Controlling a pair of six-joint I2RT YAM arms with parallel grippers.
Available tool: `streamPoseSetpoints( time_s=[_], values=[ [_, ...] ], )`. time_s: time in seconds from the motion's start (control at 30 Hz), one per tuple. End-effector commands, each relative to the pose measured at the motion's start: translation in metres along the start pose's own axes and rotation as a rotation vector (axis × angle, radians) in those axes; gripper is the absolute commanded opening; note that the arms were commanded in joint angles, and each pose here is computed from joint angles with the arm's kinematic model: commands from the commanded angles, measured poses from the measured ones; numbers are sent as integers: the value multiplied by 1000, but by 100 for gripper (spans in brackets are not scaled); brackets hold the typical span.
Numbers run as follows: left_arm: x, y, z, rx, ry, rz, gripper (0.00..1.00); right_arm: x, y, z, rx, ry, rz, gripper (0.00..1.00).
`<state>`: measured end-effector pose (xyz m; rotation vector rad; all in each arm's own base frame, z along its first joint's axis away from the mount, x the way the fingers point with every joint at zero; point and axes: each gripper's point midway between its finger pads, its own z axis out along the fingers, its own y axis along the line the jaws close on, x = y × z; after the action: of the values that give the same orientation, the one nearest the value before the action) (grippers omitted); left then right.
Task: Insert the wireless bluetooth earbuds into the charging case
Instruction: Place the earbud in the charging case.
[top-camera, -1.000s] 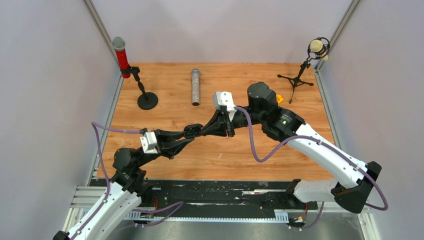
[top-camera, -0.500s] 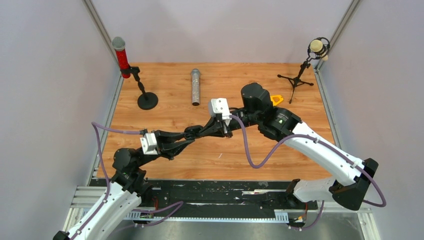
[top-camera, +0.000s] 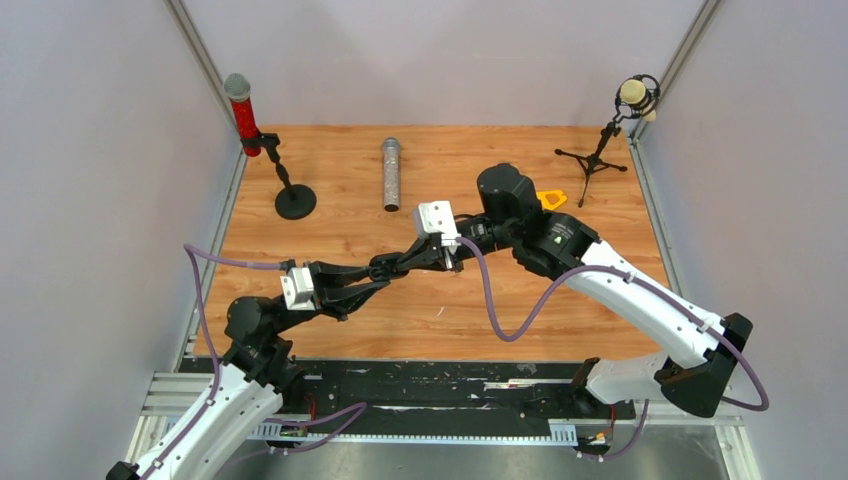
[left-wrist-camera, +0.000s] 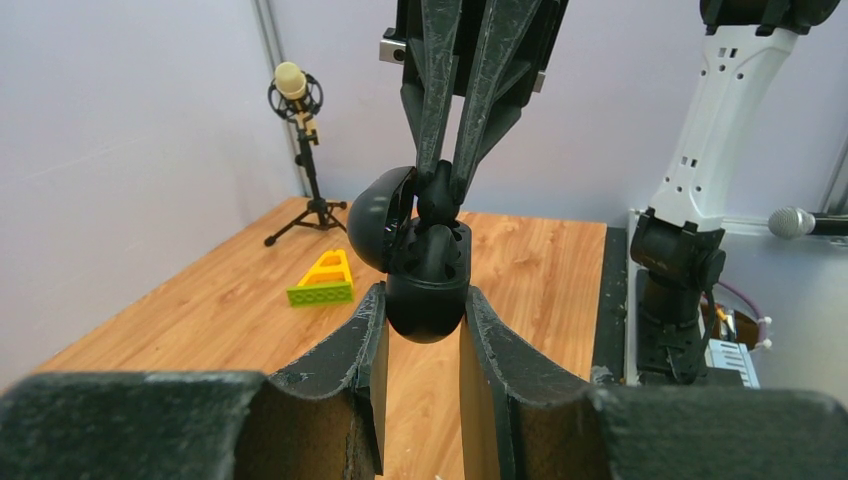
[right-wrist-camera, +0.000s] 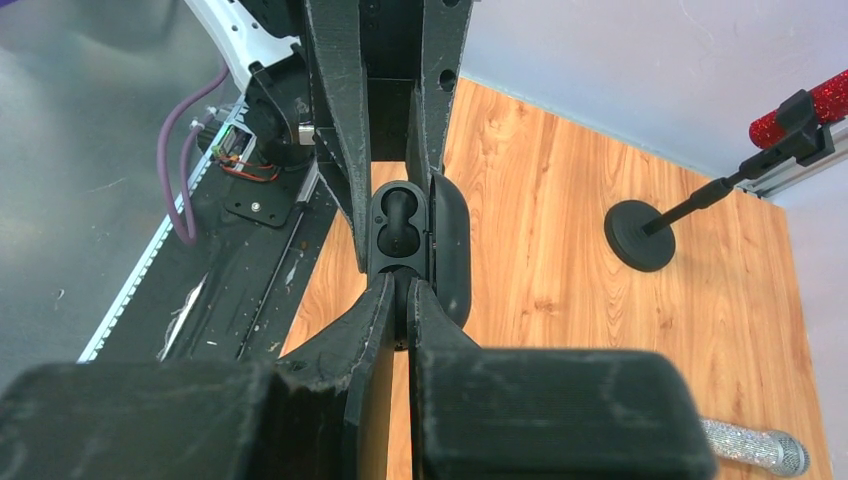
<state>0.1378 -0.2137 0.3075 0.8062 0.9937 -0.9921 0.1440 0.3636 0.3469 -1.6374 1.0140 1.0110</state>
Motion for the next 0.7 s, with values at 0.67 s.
streamPoseSetpoints(
  time_s=[0.67],
  values=[
    [-9,2,1,-7,-33,23,0,11,3,7,-73,114,-62,0]
  ],
)
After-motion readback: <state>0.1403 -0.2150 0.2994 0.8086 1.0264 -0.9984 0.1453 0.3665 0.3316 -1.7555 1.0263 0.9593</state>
